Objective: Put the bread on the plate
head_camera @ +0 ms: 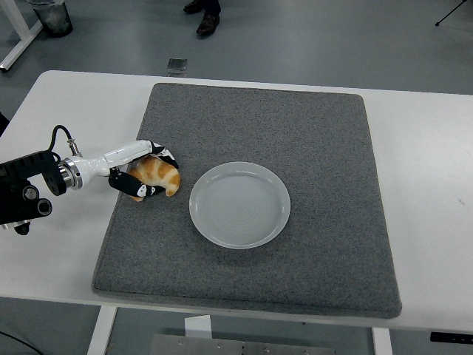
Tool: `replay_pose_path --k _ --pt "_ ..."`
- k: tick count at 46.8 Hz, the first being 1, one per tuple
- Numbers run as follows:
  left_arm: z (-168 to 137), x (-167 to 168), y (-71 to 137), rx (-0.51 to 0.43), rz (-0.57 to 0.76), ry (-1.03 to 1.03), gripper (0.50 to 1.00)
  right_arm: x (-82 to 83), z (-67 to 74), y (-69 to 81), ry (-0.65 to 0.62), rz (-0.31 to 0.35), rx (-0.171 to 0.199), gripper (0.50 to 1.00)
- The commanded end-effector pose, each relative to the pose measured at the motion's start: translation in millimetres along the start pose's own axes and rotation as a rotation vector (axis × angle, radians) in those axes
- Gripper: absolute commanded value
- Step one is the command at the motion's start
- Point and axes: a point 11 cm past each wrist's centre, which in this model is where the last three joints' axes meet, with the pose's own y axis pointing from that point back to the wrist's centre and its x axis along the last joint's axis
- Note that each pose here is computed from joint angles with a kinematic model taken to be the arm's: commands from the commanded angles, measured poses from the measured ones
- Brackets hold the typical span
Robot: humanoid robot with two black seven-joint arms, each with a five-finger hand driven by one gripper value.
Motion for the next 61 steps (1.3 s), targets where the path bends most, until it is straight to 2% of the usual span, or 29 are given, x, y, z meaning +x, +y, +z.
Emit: replay_pose_path --k 1,9,42,47,54,61 --pt "3.8 14.2 -2.8 -0.011 0.046 0.003 0.5 0.0 0.0 0.0 0.0 0.0 0.0 0.952" --pt "2.4 35.8 -5.2 -0.007 0.107 -0.009 0.5 0.0 0.0 0.0 0.0 0.0 0.0 0.952" --pt "-5.1 40.8 -0.7 0.014 0.122 -0.009 0.5 0.0 0.0 0.0 0.0 0.0 0.0 0.952" --pt "-14.7 58.2 6.2 0.044 0.164 -0.025 0.5 0.0 0.0 0.0 0.0 0.0 0.0 0.952" --pt "-30.4 102.0 18.5 0.097 0.266 -0.062 0.5 0.5 -0.1 0.0 0.0 0.001 0.0 0.952" --pt "-17.4 145.1 17.1 0.081 0.331 -0.112 0.5 0.5 -1.0 0.0 0.0 0.001 0.002 0.952"
